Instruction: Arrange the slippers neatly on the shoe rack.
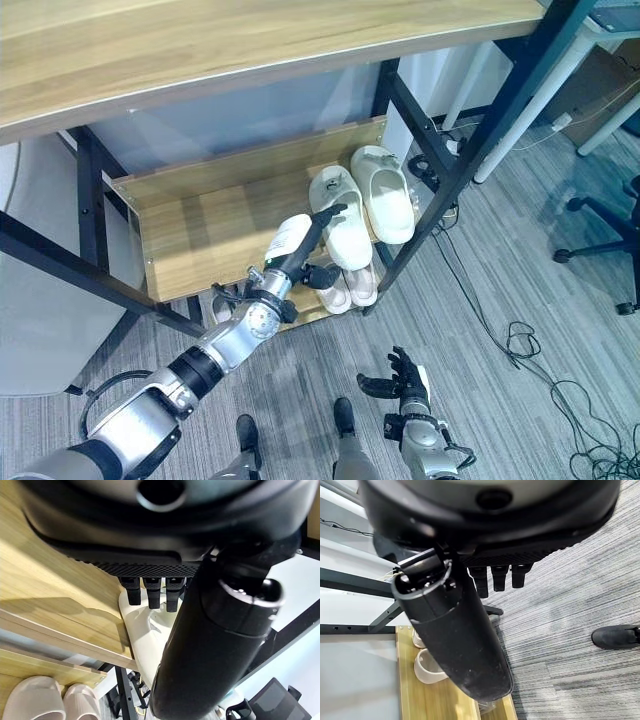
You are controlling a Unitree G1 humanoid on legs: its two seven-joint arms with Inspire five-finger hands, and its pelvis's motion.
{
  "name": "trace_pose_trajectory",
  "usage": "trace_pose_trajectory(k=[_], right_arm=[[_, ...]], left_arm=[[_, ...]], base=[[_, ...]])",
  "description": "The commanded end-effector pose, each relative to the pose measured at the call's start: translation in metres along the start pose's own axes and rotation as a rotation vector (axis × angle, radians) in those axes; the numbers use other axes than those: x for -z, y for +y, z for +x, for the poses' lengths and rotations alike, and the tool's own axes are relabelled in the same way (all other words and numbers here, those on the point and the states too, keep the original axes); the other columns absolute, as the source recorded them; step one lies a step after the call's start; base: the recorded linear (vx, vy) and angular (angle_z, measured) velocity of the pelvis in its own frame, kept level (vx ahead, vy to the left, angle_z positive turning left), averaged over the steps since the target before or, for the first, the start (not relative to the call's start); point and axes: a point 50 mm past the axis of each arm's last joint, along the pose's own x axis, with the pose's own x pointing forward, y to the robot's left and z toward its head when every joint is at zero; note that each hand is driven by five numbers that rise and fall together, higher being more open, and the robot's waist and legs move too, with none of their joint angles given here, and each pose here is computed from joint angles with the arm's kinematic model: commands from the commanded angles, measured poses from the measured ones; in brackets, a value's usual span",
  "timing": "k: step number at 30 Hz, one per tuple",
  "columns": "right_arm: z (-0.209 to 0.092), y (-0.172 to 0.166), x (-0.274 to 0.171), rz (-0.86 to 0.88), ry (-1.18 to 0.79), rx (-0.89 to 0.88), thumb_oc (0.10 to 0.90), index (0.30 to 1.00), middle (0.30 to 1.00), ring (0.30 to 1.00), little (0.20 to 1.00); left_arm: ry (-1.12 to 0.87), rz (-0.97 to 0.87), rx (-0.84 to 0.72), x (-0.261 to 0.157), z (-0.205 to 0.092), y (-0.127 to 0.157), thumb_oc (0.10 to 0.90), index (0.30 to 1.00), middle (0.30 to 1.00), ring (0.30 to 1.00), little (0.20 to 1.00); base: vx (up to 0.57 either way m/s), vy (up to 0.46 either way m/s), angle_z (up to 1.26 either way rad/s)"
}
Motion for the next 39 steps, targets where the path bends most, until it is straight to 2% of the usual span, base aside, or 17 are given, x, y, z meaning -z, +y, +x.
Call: trace_pose_trajectory(k=[1, 13, 39], right_arm=[[0.01, -0.02, -0.034, 0.026, -0.144, 0.064, 0.8, 0.9, 0.9, 0.9, 0.9], [0.011, -0.02, -0.03, 0.011, -0.125, 0.07, 0.8, 0.9, 0.9, 0.9, 0.9], [0.009, -0.026, -0.019, -0.042, -0.092, 0.064, 0.8, 0.9, 0.9, 0.9, 0.9]], left_arm=[[-0.143, -0.046, -0.068, -0.054, 0.038, 0.013, 0.8, 0.9, 0.9, 0.9, 0.9], [-0.108, 0.016, -0.057, -0.049, 0.042, 0.008, 0.8, 0.9, 0.9, 0.9, 0.9], [-0.009, 0.2, -0.098, -0.027, 0.059, 0.037, 0.8, 0.9, 0.9, 0.9, 0.9]], base=[[0.0, 0.0, 0.0], [0.0, 0.0, 0.0], [0.0, 0.0, 0.0]])
